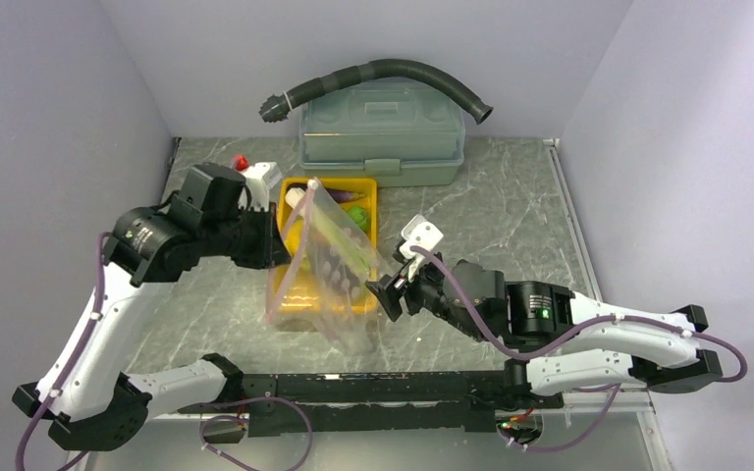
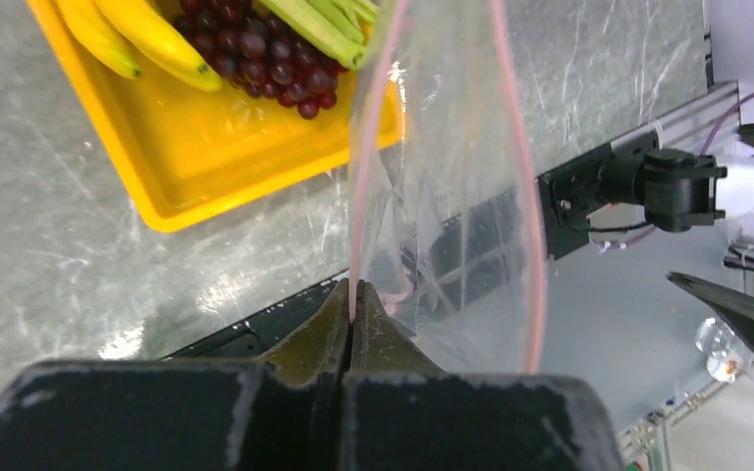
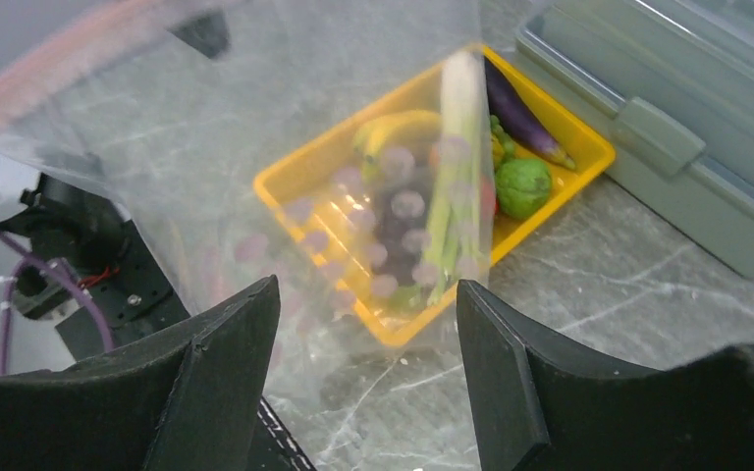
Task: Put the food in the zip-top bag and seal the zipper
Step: Move the bin to the center of the board.
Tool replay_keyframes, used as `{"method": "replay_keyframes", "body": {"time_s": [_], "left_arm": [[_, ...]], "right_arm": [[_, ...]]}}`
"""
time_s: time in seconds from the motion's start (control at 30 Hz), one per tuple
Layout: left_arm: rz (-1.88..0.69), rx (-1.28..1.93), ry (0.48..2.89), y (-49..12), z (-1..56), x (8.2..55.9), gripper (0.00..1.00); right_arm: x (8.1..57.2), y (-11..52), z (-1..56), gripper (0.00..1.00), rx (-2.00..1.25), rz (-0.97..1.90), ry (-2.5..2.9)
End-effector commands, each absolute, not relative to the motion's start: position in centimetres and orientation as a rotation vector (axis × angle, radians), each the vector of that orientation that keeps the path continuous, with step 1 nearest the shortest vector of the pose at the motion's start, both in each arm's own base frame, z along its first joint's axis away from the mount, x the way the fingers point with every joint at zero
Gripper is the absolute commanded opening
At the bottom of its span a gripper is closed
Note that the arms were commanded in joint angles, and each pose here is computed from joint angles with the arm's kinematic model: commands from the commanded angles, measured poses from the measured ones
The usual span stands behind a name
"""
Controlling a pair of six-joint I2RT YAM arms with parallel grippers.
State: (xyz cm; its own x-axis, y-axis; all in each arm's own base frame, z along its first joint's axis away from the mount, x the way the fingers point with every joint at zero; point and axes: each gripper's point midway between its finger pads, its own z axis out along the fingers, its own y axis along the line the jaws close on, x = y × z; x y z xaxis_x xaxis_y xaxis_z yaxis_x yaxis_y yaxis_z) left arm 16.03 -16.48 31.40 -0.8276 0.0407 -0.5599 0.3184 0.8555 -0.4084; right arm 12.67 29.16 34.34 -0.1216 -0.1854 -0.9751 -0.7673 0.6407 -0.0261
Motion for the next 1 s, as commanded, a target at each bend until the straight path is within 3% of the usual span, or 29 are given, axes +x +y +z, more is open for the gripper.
{"method": "replay_keyframes", "body": {"time_s": [0.0,0.47,0.67,0.97], "left_arm": [[-0.515,0.265,2.412,-14.0,34.0,16.6,0.00],[-0.195,0.113,2.234,-7.9,39.2,18.0,0.00],[0.007,0.010,2.195,-4.2,39.9,18.2,0.00],[0.088,-0.057,2.104,-1.9,41.6,18.0,0.00]], "right_arm": [[14.8,27.4,35.6,0.70,-0.599,0.527,1.709],[20.4,25.3,32.3,0.71,-0.411,0.488,1.861],[21.7,26.6,29.4,0.70,-0.399,0.504,1.953],[22.9,29.9,25.8,0.70,-0.431,0.532,2.044]]}}
